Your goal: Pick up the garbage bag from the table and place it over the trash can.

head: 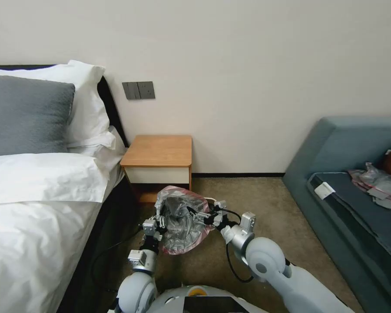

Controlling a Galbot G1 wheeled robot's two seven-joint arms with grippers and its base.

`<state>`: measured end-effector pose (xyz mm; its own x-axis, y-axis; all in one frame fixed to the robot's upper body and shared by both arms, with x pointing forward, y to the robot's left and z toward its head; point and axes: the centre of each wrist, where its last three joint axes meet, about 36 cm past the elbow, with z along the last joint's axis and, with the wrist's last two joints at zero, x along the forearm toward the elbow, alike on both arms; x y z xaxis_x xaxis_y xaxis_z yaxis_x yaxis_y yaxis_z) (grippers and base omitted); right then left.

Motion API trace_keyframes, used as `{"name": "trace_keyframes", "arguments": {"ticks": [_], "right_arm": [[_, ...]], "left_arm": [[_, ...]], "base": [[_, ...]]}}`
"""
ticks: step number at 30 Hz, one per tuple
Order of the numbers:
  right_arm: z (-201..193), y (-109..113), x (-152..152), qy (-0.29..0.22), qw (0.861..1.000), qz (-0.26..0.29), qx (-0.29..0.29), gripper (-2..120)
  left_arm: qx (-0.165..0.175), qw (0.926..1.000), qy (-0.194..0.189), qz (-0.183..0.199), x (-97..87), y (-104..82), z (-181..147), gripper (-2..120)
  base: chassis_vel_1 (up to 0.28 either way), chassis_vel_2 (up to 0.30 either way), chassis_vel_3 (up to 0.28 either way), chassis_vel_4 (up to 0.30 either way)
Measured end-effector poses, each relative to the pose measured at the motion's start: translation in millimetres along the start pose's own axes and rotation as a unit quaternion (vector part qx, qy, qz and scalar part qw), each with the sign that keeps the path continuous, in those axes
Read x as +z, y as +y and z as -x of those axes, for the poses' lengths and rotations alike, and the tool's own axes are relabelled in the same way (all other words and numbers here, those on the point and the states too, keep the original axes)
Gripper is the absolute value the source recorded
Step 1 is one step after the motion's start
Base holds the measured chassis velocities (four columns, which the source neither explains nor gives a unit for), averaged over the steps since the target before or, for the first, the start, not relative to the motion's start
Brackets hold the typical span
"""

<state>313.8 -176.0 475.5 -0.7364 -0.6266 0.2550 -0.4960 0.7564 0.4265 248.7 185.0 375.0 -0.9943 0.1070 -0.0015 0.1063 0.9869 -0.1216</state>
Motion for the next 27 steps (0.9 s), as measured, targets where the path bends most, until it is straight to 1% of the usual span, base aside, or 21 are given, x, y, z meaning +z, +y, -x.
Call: {"name": "trace_keyframes", "arguments": {"ticks": [1, 2, 3, 5, 7, 9, 10, 12, 13, 15, 16, 17, 18, 19, 20, 21, 22, 25, 26, 27], "right_arm": [[0.5, -0.9, 0.8, -0.001, 1.000, 0.000, 0.000, 96], [1.4, -1.9, 2.2, -0.002, 1.000, -0.001, 0.002, 90], [1.4, -1.9, 2.2, -0.002, 1.000, -0.001, 0.002, 90], [2.2, -2.8, 4.3, -0.003, 1.000, -0.001, 0.004, 84], [2.8, -3.7, 6.6, -0.005, 1.000, -0.001, 0.005, 72], [2.8, -3.9, 6.9, -0.005, 1.000, -0.001, 0.005, 71], [2.9, -4.0, 7.2, -0.006, 1.000, -0.001, 0.004, 62], [2.8, -4.0, 7.2, -0.007, 1.000, 0.000, 0.003, 56], [2.8, -4.0, 7.2, -0.007, 1.000, 0.000, 0.003, 56], [2.8, -4.2, 7.5, -0.010, 1.000, 0.001, 0.001, 44], [2.8, -4.4, 7.8, -0.010, 1.000, 0.001, 0.001, 41], [2.8, -4.4, 7.8, -0.010, 1.000, 0.001, 0.001, 41], [2.9, -4.6, 8.0, -0.011, 1.000, 0.001, 0.001, 36], [2.9, -4.6, 8.0, -0.011, 1.000, 0.001, 0.001, 36], [2.8, -4.9, 8.0, -0.013, 1.000, 0.000, 0.000, 26], [2.7, -5.0, 7.9, -0.014, 1.000, 0.000, 0.000, 22], [2.7, -5.0, 7.9, -0.014, 1.000, 0.000, 0.000, 22], [1.8, -4.7, 7.1, -0.018, 1.000, -0.005, -0.001, 8], [1.8, -4.7, 7.1, -0.018, 1.000, -0.005, -0.001, 8], [1.5, -4.3, 6.9, -0.019, 1.000, -0.007, -0.001, 4]], "left_arm": [[0.000, 1.0000, 0.000, -0.001, -0.4, -0.1, -0.5, 4], [0.000, 1.0000, 0.001, -0.001, -0.5, -0.2, -1.3, 4], [0.000, 1.0000, 0.001, -0.001, -0.5, -0.2, -1.3, 4], [0.000, 1.0000, 0.002, -0.003, -0.5, -0.4, -2.6, 4], [0.000, 1.0000, 0.005, -0.006, -1.1, -1.2, -4.6, 4], [0.001, 1.0000, 0.006, -0.007, -1.2, -1.6, -5.2, 4], [0.001, 0.9999, 0.007, -0.009, -1.6, -2.1, -5.7, 4], [0.001, 0.9999, 0.007, -0.011, -1.9, -2.4, -5.7, 4], [0.001, 0.9999, 0.007, -0.011, -1.9, -2.4, -5.7, 4], [0.000, 0.9999, 0.009, -0.014, -2.7, -2.9, -5.3, 4], [0.000, 0.9998, 0.009, -0.015, -3.0, -3.2, -5.2, 4], [0.000, 0.9998, 0.009, -0.015, -3.0, -3.2, -5.2, 4], [0.000, 0.9998, 0.010, -0.017, -3.4, -3.5, -5.1, 4], [-0.001, 0.9998, 0.010, -0.017, -3.4, -3.5, -5.1, 4], [-0.001, 0.9997, 0.013, -0.021, -4.0, -4.2, -5.1, 4], [-0.002, 0.9996, 0.014, -0.023, -4.2, -4.4, -5.0, 4], [-0.002, 0.9996, 0.014, -0.023, -4.2, -4.4, -5.0, 4], [-0.006, 0.9992, 0.023, -0.032, -4.7, -5.3, -4.9, 4], [-0.006, 0.9992, 0.023, -0.032, -4.7, -5.3, -4.9, 4], [-0.006, 0.9991, 0.024, -0.034, -4.7, -5.5, -4.7, 4]], "base": [[0.000, 0.000, 0.000, 0.000], [0.000, 0.000, 0.000, 0.000], [0.000, 0.000, 0.000, 0.000], [0.000, 0.000, 0.000, 0.000], [0.000, 0.000, 0.000, 0.000], [0.000, 0.000, 0.000, 0.000], [0.000, 0.000, 0.000, 0.000], [0.000, 0.000, 0.000, 0.000], [0.000, 0.000, 0.000, 0.000], [0.000, 0.000, 0.000, 0.000], [0.000, 0.000, 0.000, 0.000], [0.000, 0.000, 0.000, 0.000], [0.000, 0.000, 0.000, 0.000], [0.000, 0.000, 0.000, 0.000], [0.000, 0.000, 0.000, 0.000], [0.000, 0.000, 0.000, 0.000], [0.000, 0.000, 0.000, 0.000], [0.000, 0.000, 0.000, 0.000], [0.000, 0.000, 0.000, 0.000], [0.000, 0.000, 0.000, 0.000]]}}
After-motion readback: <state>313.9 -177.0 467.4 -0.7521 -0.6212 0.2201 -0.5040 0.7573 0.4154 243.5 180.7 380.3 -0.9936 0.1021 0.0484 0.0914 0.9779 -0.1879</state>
